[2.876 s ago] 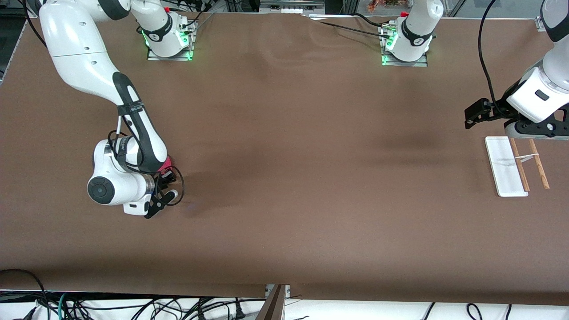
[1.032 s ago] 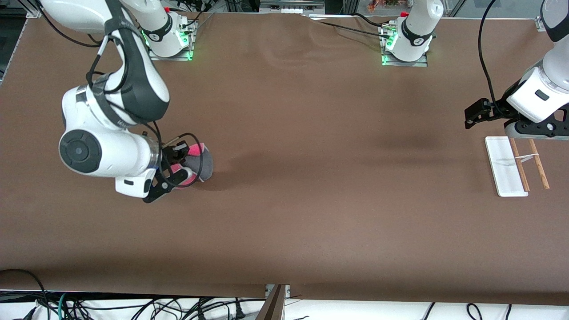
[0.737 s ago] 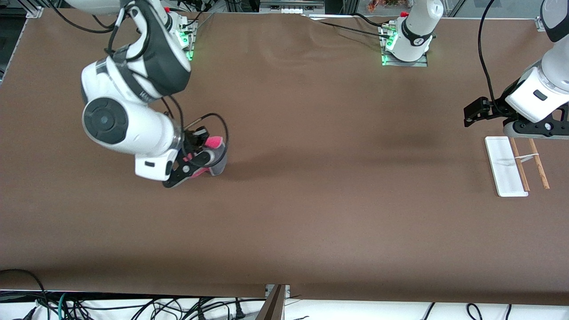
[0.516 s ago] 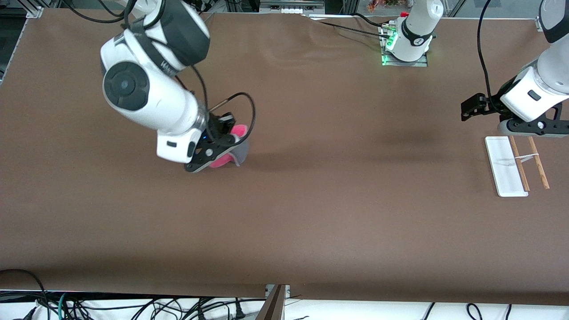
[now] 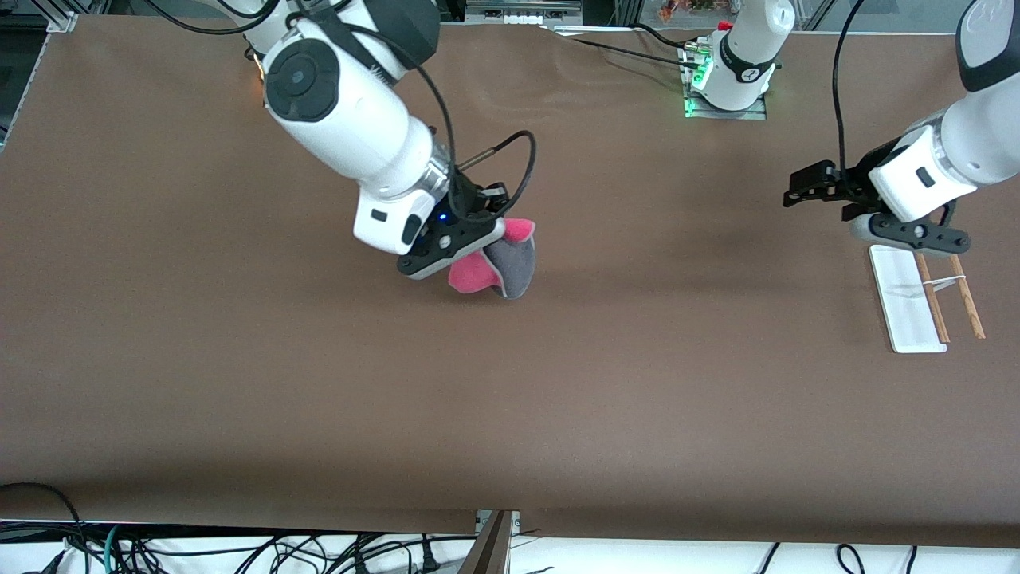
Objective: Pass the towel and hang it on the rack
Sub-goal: 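Lift the towel with the right gripper toward the table middle, then hold the towel up while the left gripper reaches to grasp it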
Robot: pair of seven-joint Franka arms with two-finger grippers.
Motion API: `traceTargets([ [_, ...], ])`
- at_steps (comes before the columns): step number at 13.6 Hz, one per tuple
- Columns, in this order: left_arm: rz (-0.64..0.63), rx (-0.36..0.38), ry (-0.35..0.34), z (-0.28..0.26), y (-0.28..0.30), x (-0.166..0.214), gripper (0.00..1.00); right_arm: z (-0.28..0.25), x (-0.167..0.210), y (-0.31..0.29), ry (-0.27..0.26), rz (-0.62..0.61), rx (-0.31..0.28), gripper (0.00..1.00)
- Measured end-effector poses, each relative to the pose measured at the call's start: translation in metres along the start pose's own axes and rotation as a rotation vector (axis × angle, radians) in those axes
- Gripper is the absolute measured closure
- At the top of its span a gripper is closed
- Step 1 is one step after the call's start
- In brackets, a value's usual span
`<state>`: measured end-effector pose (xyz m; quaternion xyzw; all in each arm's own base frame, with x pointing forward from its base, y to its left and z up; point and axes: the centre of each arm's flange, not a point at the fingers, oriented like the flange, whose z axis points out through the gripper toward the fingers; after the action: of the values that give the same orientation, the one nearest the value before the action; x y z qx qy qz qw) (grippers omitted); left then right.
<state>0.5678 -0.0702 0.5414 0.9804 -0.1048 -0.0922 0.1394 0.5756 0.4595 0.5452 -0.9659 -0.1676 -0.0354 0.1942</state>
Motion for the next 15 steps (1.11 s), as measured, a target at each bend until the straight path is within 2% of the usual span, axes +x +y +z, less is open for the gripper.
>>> traceTargets([
  [3,0.174,-0.235,-0.001,0.035,0.010,0.025,0.00,0.009,-0.010,-0.048,0.055,-0.005,0.041,0.98],
  [6,0.365,-0.445,0.096,0.078,0.012,0.059,0.00,0.018,-0.020,-0.076,0.071,-0.029,0.062,0.98],
  [9,0.490,-0.578,0.169,0.106,0.018,0.070,0.00,0.020,-0.022,-0.082,0.078,-0.036,0.068,0.98],
  [11,0.547,-0.626,0.192,0.120,0.035,0.068,0.00,0.019,-0.021,-0.083,0.086,-0.036,0.072,0.98],
  [15,0.655,-0.533,0.313,0.131,0.136,0.048,0.00,0.018,-0.021,-0.084,0.092,-0.037,0.075,0.98],
])
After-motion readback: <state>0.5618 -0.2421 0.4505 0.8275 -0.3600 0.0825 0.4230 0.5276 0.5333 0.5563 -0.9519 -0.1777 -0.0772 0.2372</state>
